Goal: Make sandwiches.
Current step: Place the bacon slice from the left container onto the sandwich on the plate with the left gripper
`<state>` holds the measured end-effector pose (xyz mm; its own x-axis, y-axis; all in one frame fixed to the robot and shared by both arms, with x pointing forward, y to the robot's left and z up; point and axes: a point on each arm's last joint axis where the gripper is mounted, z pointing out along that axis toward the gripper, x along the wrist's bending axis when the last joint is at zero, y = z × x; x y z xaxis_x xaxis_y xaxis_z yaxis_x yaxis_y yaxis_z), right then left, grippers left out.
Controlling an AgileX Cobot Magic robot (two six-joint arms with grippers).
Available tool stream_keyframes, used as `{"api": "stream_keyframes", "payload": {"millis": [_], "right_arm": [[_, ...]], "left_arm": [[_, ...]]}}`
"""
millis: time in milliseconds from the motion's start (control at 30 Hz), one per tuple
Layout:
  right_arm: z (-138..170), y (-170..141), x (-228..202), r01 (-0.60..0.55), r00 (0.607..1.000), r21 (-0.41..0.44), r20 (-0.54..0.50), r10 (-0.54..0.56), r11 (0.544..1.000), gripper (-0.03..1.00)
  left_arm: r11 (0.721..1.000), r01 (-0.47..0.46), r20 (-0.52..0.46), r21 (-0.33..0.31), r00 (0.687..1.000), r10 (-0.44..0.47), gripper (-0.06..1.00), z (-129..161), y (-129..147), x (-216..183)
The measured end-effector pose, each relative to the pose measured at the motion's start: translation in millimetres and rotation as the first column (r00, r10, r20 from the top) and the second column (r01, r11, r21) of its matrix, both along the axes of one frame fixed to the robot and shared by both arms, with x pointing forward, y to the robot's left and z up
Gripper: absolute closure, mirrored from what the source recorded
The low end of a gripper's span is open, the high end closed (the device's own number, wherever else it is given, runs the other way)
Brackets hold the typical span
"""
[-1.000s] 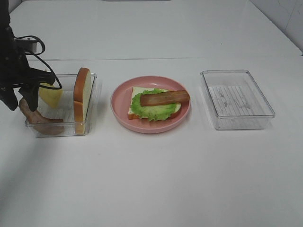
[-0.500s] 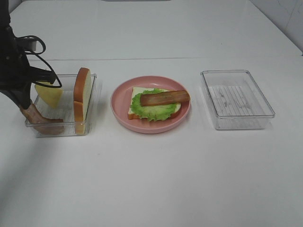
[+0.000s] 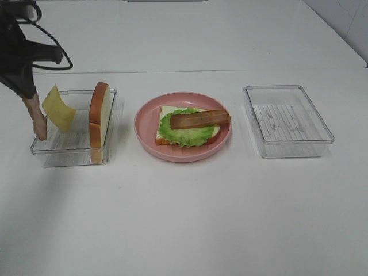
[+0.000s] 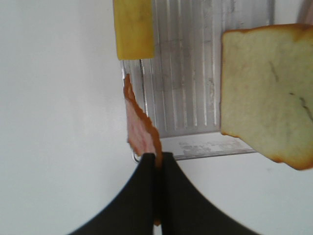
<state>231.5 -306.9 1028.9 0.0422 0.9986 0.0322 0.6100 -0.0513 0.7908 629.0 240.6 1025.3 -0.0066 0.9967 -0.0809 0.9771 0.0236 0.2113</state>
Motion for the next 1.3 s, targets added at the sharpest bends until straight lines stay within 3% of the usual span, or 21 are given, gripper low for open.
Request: {"api": "stream_keyframes", "payload": {"millis": [367,500,667,900,1067,1300], "right_arm": [[0,1,0,-0.004,1.0,0.006,-0.001,0.004,1.0,0.17],[0,1,0,-0.004,1.0,0.006,-0.001,0.004,1.0,0.17],[0,1,0,-0.004,1.0,0.006,-0.001,0.004,1.0,0.17],[0,1,0,-0.004,1.0,0.006,-0.001,0.004,1.0,0.17],[0,1,0,-0.004,1.0,0.006,-0.001,0.004,1.0,0.17],[0,1,0,-0.004,1.0,0.006,-0.001,0.004,1.0,0.17]], "left_arm": [[0.997,0.014,0.195,-0.071,0.981,0.0,0.94,99,0,-35],[0.991,0.074,0.33,-0.107,0.944,-0.034,0.94,146,-17,-34],[0.973,0.158,0.412,-0.17,0.908,-0.075,0.94,171,-45,-30],[0.937,0.25,0.396,-0.245,0.908,-0.139,0.94,158,-90,-10],[0.897,0.328,0.349,-0.297,0.911,-0.218,0.94,125,-137,12],[0.862,0.371,0.298,-0.345,0.914,-0.274,0.94,87,-174,30]]}}
